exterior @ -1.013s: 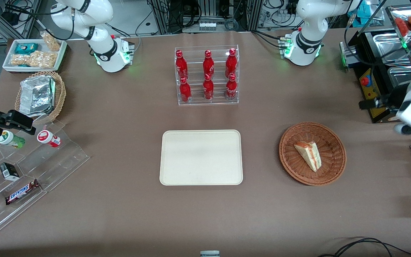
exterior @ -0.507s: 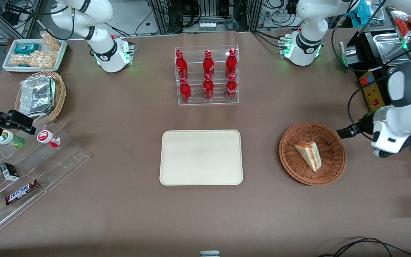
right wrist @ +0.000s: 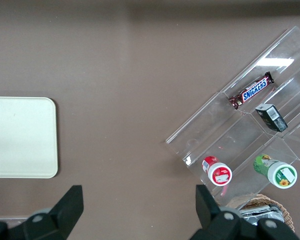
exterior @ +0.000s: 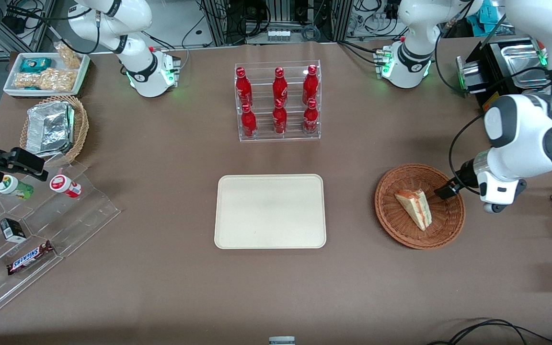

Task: Place sandwich from basket to tray
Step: 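Lower the open left gripper around the wrapped sandwich and close it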

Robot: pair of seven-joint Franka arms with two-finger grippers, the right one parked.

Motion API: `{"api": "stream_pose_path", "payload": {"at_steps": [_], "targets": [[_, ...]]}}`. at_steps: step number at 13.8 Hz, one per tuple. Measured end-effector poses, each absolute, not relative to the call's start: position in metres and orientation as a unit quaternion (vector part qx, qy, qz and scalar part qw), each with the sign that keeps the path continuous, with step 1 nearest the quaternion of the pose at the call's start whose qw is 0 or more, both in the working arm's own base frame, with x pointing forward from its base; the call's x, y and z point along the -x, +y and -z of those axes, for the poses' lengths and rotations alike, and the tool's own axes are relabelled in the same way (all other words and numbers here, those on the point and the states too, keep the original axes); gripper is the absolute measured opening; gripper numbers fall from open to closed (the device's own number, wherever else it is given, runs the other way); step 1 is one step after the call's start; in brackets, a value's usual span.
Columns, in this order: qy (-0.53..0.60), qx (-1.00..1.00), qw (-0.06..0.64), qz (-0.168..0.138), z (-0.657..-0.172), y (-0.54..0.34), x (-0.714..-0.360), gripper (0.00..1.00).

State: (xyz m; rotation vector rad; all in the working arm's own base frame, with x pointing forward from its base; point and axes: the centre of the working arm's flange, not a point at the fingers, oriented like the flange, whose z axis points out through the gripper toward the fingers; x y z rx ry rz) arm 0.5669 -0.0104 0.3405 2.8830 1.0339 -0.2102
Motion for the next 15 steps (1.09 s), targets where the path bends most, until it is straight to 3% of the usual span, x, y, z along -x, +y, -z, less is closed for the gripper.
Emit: {"api": "stream_pose_path", "payload": {"at_steps": [5,15], "targets": [[0.362,-0.929,0.053,0.047,-0.332,-0.023,-0.570,1.00],[0.353,-0.932,0.048,0.071,-0.298,-0.047,-0.569,1.00]]}}
